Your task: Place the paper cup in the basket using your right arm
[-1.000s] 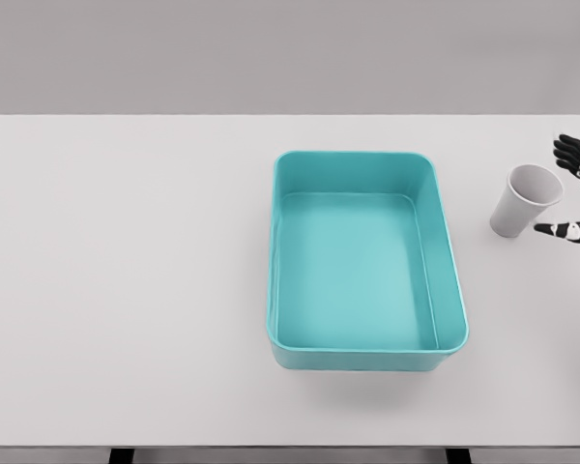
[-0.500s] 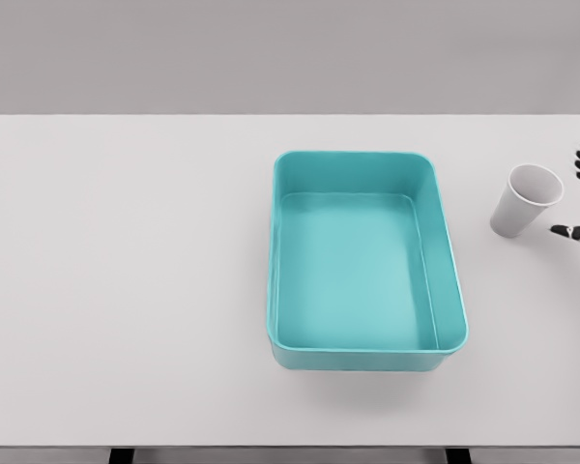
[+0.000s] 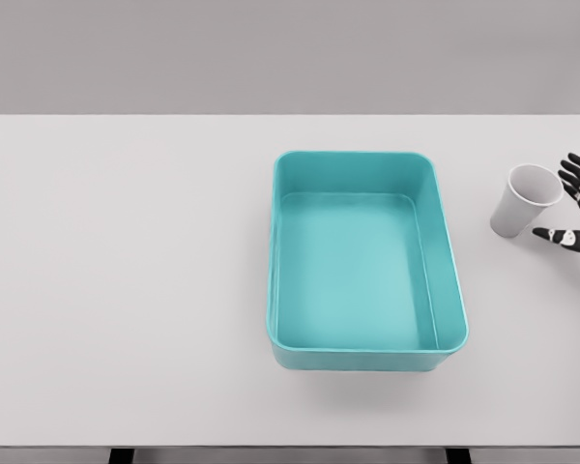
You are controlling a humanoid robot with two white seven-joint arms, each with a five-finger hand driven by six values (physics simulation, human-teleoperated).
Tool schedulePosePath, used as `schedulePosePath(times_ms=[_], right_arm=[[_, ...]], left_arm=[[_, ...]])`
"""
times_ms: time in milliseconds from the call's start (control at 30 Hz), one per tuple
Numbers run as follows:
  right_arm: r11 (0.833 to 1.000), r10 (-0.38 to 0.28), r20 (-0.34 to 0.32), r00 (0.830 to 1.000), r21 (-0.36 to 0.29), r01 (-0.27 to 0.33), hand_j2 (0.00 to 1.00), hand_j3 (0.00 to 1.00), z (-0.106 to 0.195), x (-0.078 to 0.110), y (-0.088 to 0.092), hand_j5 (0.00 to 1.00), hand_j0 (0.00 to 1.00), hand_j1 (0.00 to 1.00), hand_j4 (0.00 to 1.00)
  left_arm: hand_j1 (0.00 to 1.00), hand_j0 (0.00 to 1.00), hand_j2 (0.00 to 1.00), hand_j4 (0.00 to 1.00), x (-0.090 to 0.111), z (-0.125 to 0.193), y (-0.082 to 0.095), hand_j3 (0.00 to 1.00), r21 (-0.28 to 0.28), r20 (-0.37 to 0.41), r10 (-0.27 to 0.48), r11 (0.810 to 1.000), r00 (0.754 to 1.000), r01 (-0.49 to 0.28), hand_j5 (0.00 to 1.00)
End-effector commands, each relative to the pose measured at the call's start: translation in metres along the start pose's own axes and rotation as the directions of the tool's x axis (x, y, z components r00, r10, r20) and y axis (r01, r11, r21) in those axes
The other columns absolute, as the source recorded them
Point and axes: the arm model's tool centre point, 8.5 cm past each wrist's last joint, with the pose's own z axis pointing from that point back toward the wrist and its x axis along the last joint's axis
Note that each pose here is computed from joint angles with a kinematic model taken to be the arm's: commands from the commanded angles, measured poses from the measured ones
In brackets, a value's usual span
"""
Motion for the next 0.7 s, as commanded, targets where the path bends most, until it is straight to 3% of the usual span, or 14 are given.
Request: schedulePosePath(times_ms=[0, 667], right_arm=[[1.000, -0.026, -0.006, 1.000, -0.007, 0.026, 1.00, 1.00, 0.000, -0.005, 0.003, 1.00, 1.00, 1.00, 1.00], [0.997, -0.073, -0.019, 0.997, 0.035, 0.074, 1.00, 1.00, -0.018, -0.010, 0.027, 1.00, 1.00, 1.00, 1.00]], left_arm=[[1.00, 1.00, 1.00, 1.00, 0.000, 0.000, 0.000, 1.00, 0.001, 0.000, 0.001, 1.000, 1.000, -0.001, 1.00], [1.00, 1.00, 1.00, 1.00, 0.000, 0.000, 0.000, 1.00, 0.001, 0.000, 0.001, 1.000, 1.000, -0.001, 1.00]])
